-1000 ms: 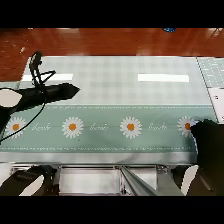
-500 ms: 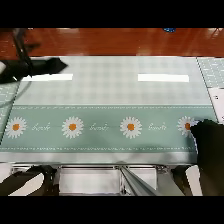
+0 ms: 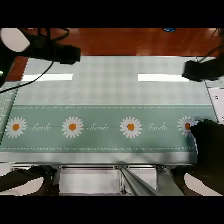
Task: Fold the shirts.
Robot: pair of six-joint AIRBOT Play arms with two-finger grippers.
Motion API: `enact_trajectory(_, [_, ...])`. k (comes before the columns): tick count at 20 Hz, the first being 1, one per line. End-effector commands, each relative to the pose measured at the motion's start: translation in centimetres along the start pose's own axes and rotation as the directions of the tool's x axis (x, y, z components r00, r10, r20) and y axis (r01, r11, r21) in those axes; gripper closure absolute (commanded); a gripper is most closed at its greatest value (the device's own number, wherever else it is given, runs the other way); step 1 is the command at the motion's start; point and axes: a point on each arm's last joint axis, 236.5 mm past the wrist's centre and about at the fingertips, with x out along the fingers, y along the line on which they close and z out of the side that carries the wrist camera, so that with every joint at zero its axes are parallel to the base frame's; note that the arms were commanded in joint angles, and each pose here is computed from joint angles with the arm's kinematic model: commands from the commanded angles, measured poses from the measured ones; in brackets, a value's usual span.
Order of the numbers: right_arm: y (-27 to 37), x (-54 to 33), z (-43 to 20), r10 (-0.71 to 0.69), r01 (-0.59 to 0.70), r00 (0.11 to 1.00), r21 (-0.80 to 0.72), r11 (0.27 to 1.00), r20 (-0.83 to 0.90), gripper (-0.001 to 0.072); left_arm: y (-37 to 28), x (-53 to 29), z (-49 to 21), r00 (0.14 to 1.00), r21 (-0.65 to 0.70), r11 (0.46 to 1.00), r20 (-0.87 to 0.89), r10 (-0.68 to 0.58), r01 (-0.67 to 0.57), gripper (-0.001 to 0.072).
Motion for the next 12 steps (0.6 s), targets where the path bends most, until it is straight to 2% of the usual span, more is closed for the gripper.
enact_trajectory(1, [0.9, 6.5, -2.2, -0.164, 0.144, 0.976, -0.142, 0.979, -0.143, 0.069, 2.4, 2.5, -3.8, 0.985, -0.019, 0.994, -0.137, 0.106, -0.109, 0.0684])
enact_trajectory(12, [0.7, 7.8, -2.4, -0.17, 0.152, 0.972, -0.118, 0.981, -0.164, 0.0689, 2.8, 2.6, -4.0, 0.983, -0.024, 0.993, -0.147, 0.11, -0.115, 0.0683])
